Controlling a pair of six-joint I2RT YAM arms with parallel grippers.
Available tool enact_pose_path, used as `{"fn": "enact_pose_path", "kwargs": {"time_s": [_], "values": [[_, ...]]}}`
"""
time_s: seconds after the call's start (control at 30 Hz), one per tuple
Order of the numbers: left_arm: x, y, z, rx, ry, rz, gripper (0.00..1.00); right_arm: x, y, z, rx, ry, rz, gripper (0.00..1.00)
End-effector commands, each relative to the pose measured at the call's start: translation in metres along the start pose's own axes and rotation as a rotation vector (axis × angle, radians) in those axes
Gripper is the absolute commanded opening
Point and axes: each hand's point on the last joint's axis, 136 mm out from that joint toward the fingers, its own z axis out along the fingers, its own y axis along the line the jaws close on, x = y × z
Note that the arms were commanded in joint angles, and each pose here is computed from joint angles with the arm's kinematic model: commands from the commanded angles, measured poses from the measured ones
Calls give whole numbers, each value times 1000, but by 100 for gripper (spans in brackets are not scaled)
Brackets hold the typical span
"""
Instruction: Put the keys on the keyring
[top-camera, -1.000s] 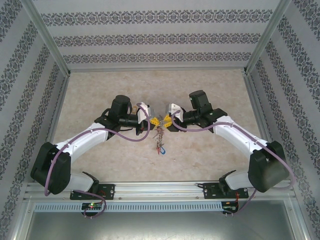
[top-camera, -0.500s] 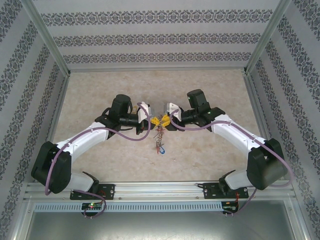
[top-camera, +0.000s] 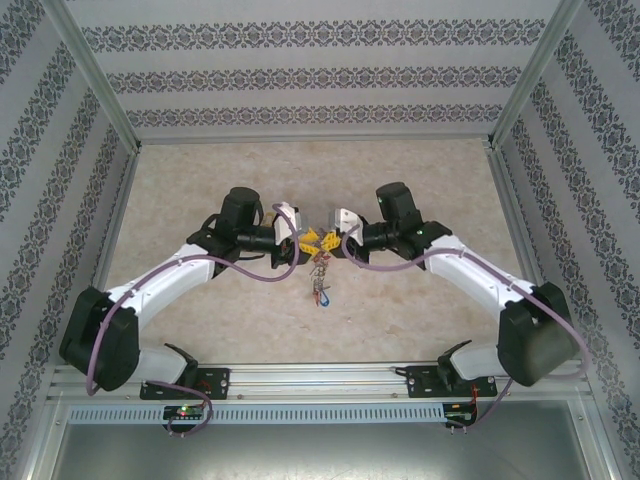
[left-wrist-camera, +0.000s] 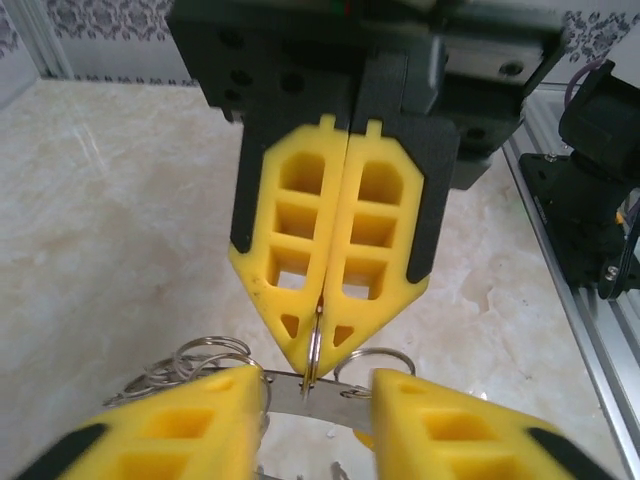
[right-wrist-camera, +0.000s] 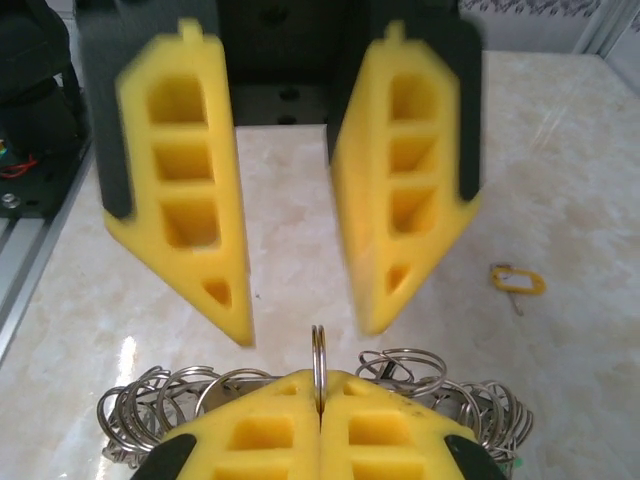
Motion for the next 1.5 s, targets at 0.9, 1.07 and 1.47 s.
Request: {"fn": "enact_pose_path", "kwargs": {"time_s": [0.9, 1.07, 1.47], "values": [[-42, -15, -30, -45, -31, 270, 32, -81, 21, -12, 66, -313, -336, 0], [-44, -17, -27, -22, -50, 254, 29, -80, 20, -7, 54, -312, -323, 0], [-46, -13, -23, -10, -57, 261, 4, -78, 19, -1, 30, -302, -307, 0]]}}
